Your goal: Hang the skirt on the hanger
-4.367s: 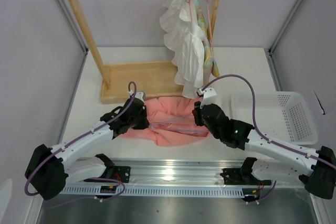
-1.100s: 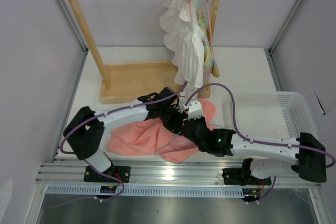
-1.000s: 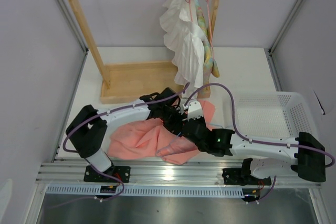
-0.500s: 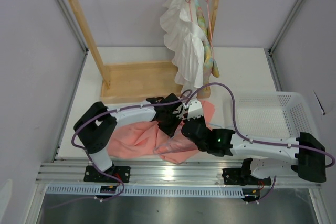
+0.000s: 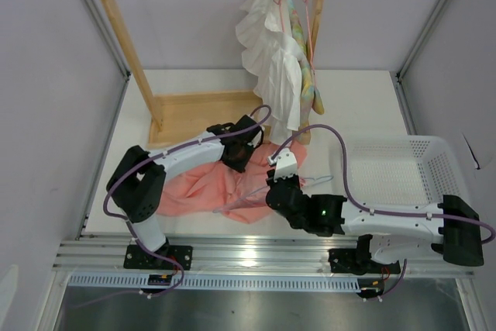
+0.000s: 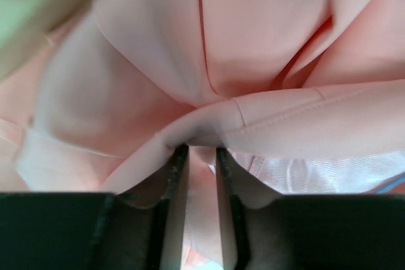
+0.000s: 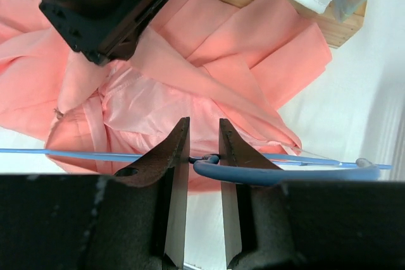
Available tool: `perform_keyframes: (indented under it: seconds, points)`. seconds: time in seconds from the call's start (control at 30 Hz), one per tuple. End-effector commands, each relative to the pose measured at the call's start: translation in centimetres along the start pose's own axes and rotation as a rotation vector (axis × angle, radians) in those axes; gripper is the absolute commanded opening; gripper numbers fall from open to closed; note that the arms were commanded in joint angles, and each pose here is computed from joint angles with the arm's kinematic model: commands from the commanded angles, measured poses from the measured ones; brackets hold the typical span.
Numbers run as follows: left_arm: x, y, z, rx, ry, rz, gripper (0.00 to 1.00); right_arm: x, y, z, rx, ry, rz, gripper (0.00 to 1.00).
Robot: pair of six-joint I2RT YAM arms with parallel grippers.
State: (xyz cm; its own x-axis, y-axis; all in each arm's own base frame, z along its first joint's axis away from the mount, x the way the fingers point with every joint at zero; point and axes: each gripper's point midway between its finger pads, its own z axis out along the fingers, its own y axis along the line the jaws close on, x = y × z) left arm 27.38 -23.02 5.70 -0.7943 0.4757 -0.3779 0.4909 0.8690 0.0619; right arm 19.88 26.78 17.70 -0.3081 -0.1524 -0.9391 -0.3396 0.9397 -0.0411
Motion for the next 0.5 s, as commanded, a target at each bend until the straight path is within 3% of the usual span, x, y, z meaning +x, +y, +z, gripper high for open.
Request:
perform_keyframes:
  seconds: [0.0,0.2,0.47]
  points:
    - [-3.7,0.5,-3.8,0.009,-0.140,0.009,0.32,-1.4,-0.7,0.3,0.105,-0.043,0.031,0.00]
    - [-4.2,-1.7,-7.2,0.164,-0.232,-0.005,0.42,-2.1,-0.9,0.9,0.155,-0.051,0.032,0.00]
    - [-0.9,-3.7,-11.0,0.326,-0.230,0.056,0.43,-5.9,0.3,-1.0,-0.022,-0.127,0.117,0.00]
